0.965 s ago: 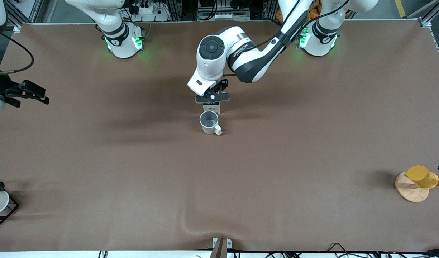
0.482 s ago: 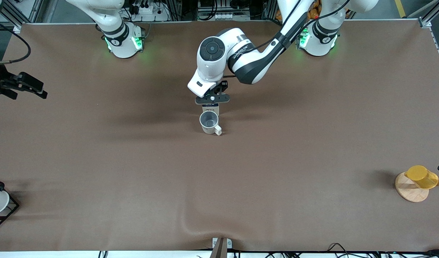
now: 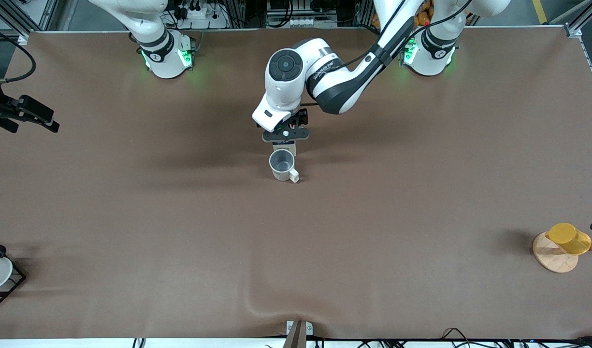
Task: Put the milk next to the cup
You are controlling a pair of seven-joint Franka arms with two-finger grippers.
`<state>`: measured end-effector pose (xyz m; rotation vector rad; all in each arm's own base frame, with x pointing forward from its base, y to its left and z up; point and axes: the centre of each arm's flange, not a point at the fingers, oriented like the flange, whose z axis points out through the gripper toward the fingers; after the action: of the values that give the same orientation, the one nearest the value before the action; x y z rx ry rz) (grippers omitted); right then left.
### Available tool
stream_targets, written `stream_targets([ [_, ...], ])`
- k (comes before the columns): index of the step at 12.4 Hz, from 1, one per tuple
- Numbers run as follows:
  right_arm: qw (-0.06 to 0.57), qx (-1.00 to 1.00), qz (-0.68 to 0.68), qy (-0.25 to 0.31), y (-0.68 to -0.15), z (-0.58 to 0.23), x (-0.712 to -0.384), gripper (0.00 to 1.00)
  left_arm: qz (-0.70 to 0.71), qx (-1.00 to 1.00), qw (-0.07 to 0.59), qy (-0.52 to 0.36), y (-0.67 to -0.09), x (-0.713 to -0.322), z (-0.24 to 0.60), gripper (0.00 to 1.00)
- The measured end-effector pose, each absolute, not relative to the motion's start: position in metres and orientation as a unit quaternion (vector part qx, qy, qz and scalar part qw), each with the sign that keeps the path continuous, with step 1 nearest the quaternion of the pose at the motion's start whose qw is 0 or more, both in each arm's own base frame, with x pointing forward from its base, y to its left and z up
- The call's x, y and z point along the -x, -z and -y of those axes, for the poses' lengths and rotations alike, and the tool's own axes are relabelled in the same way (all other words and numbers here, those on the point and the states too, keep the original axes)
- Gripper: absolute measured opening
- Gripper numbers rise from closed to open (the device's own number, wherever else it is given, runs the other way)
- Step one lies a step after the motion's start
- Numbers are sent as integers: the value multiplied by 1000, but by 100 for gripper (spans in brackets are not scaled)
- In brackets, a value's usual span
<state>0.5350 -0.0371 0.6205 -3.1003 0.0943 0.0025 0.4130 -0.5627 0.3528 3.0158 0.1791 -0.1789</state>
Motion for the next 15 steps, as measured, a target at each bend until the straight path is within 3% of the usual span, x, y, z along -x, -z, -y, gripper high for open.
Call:
stream_targets([
  [5, -8, 999, -39, -17, -620, 38, -531, 100, -100, -990, 96, 5, -448, -449, 534, 100],
  [10, -11, 999, -40, -15, -621, 40, -532, 100, -153, -983, 93, -49, -566, -497, 420, 100],
  [15, -14, 999, -39, 7, -624, 39, -538, 100, -147, -985, 58, -66, -613, -540, 295, 100],
])
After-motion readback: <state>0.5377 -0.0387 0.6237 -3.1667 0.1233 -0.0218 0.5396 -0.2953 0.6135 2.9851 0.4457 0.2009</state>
